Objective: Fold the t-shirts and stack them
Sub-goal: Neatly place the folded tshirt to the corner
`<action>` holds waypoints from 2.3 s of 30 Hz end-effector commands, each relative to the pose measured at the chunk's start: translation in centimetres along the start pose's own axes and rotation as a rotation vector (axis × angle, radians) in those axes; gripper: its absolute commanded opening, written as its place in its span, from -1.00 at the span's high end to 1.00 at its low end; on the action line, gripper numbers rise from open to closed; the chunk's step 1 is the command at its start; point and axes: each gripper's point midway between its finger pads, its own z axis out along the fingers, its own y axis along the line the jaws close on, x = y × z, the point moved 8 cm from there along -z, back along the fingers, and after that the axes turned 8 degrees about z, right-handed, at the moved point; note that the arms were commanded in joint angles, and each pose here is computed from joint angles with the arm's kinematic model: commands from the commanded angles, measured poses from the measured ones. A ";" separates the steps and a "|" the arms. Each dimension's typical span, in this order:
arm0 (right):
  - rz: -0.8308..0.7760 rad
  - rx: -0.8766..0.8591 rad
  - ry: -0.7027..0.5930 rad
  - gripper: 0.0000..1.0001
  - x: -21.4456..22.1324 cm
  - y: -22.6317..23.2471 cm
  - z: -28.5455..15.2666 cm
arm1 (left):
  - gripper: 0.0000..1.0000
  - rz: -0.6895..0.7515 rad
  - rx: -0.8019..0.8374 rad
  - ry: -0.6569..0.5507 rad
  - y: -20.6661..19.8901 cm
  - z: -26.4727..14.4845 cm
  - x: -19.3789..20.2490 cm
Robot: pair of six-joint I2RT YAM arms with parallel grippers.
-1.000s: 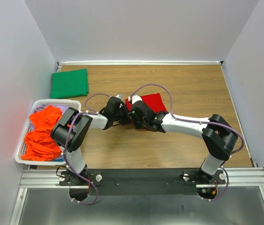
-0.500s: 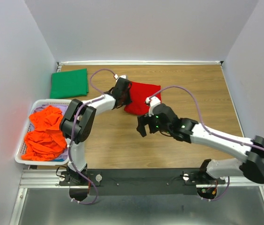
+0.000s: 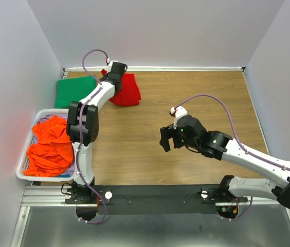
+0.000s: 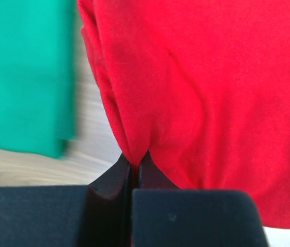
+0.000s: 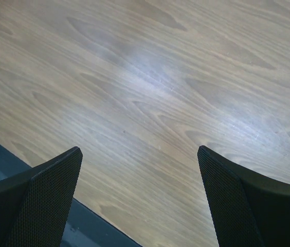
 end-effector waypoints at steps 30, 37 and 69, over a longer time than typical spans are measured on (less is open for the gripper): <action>-0.129 0.170 0.098 -1.00 -5.4 0.3 5.0 | 1.00 0.180 -0.416 0.127 20.1 6.4 -2.4; -0.136 0.182 0.120 -1.00 -5.3 -0.1 5.6 | 0.85 0.145 -0.431 0.196 20.9 8.5 0.5; 0.271 0.561 -0.097 -1.00 -9.9 -11.4 0.0 | -0.29 -0.338 -0.088 -0.242 21.4 -7.8 -7.9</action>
